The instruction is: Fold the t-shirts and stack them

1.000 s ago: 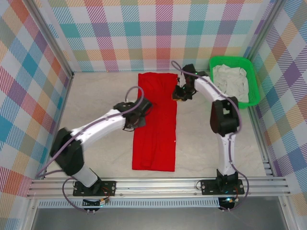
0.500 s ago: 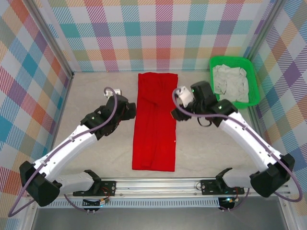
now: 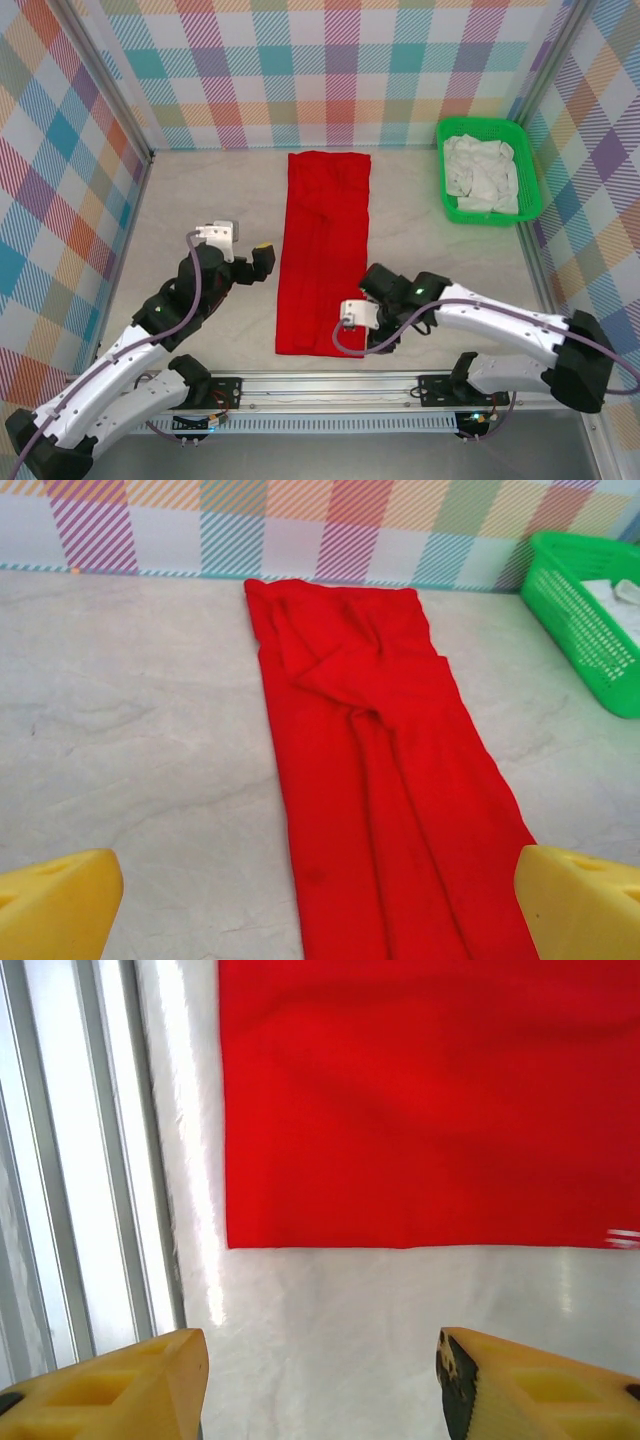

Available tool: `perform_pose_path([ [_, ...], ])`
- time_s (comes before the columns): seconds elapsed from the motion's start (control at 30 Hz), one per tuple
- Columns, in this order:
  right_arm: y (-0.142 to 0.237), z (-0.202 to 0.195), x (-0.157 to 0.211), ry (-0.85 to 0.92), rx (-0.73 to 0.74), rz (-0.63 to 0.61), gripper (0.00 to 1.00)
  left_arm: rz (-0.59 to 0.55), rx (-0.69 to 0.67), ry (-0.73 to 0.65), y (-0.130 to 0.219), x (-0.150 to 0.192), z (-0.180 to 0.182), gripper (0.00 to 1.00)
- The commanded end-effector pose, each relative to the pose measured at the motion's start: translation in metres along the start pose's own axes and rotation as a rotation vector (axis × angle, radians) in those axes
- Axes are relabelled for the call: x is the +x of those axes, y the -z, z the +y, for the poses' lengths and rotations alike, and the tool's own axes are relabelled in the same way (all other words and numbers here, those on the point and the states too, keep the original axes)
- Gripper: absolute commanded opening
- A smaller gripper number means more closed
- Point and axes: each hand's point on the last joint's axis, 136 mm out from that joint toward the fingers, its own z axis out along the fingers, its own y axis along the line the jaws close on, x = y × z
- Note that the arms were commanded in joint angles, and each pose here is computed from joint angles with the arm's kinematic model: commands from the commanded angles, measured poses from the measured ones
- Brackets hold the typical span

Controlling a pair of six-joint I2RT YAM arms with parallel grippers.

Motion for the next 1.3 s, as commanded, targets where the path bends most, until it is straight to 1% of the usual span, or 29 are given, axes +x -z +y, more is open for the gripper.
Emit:
perform_pose_path([
  [0.0, -0.019, 0.001, -0.012, 0.089, 0.000, 0.007, 0.63, -0.079, 0.061, -0.007, 0.003, -0.012, -0.009, 1.00],
  [0.2, -0.049, 0.007, -0.023, 0.109, -0.035, 0.048, 0.62, -0.068, 0.066, -0.015, -0.003, -0.007, -0.011, 1.00],
  [0.37, -0.068, 0.015, -0.018, 0.096, -0.073, 0.091, 0.58, -0.081, 0.076, -0.038, -0.007, -0.014, -0.016, 1.00],
  [0.47, -0.077, 0.014, -0.015, 0.065, -0.071, 0.108, 0.50, -0.129, 0.090, -0.049, -0.005, -0.028, -0.021, 1.00],
  [0.63, -0.084, 0.004, -0.014, -0.017, -0.003, 0.110, 0.30, -0.188, 0.141, -0.069, 0.004, -0.054, -0.033, 1.00],
  [0.67, -0.083, 0.000, -0.015, -0.048, 0.018, 0.097, 0.27, -0.185, 0.164, -0.080, 0.006, -0.056, -0.038, 0.99],
  [0.73, -0.081, -0.005, -0.018, -0.074, 0.060, 0.056, 0.21, -0.169, 0.221, -0.113, 0.010, -0.059, -0.049, 0.91],
  [0.77, -0.079, -0.009, -0.020, -0.078, 0.095, 0.030, 0.20, -0.155, 0.258, -0.136, 0.014, -0.058, -0.055, 0.84],
  [0.83, -0.072, -0.016, -0.021, -0.096, 0.154, -0.005, 0.17, -0.107, 0.308, -0.165, 0.022, -0.055, -0.063, 0.77],
  [0.87, -0.068, -0.020, -0.023, -0.103, 0.178, -0.022, 0.15, -0.082, 0.329, -0.177, 0.027, -0.055, -0.067, 0.75],
  [0.97, -0.056, -0.023, -0.024, -0.109, 0.212, -0.061, 0.09, 0.061, 0.360, -0.247, 0.041, -0.038, -0.069, 0.69],
  [1.07, -0.048, -0.024, -0.021, -0.099, 0.243, -0.082, 0.00, 0.196, 0.321, -0.362, 0.049, -0.013, -0.058, 0.66],
  [1.17, -0.039, -0.027, -0.021, -0.098, 0.269, -0.100, 0.00, 0.321, 0.300, -0.515, 0.053, 0.018, -0.046, 0.66],
  [1.27, -0.031, -0.026, -0.025, -0.099, 0.272, -0.129, 0.00, 0.412, 0.328, -0.696, 0.053, 0.053, -0.036, 0.68],
])
